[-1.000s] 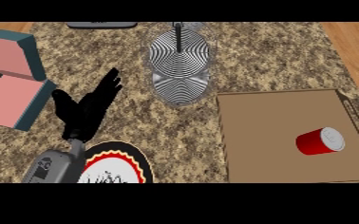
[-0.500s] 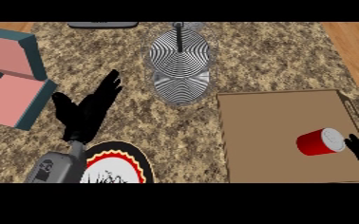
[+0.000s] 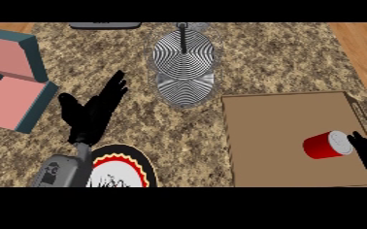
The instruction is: Pick the can from the tray and place it in the tiered basket
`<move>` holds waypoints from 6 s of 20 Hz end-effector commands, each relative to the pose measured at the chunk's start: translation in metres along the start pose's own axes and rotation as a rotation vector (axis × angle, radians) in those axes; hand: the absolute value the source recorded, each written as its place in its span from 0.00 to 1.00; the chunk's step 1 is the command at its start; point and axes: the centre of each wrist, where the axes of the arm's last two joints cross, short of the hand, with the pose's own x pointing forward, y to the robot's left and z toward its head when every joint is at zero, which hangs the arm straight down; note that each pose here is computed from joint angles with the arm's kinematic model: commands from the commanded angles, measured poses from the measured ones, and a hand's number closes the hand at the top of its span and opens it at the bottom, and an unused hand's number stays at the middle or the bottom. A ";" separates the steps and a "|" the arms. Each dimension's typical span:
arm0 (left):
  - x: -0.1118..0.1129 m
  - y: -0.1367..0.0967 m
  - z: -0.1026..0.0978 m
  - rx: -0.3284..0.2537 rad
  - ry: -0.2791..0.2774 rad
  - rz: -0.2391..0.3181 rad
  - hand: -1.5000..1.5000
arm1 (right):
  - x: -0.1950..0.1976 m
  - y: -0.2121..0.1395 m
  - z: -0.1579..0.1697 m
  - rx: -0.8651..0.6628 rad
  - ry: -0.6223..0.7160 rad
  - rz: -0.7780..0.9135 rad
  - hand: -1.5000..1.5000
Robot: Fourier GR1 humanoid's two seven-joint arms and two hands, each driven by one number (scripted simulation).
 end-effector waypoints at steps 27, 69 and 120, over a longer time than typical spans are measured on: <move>0.003 0.006 0.004 0.011 0.006 -0.030 0.50 | -0.024 0.058 -0.071 -0.007 0.038 -0.089 0.00; -0.002 0.004 0.008 -0.005 0.000 -0.009 0.50 | 0.204 -0.011 0.023 -0.268 0.226 -0.296 1.00; 0.014 -0.018 -0.018 -0.084 -0.028 -0.020 0.50 | 0.371 -0.052 -0.256 -0.326 0.074 -0.687 0.00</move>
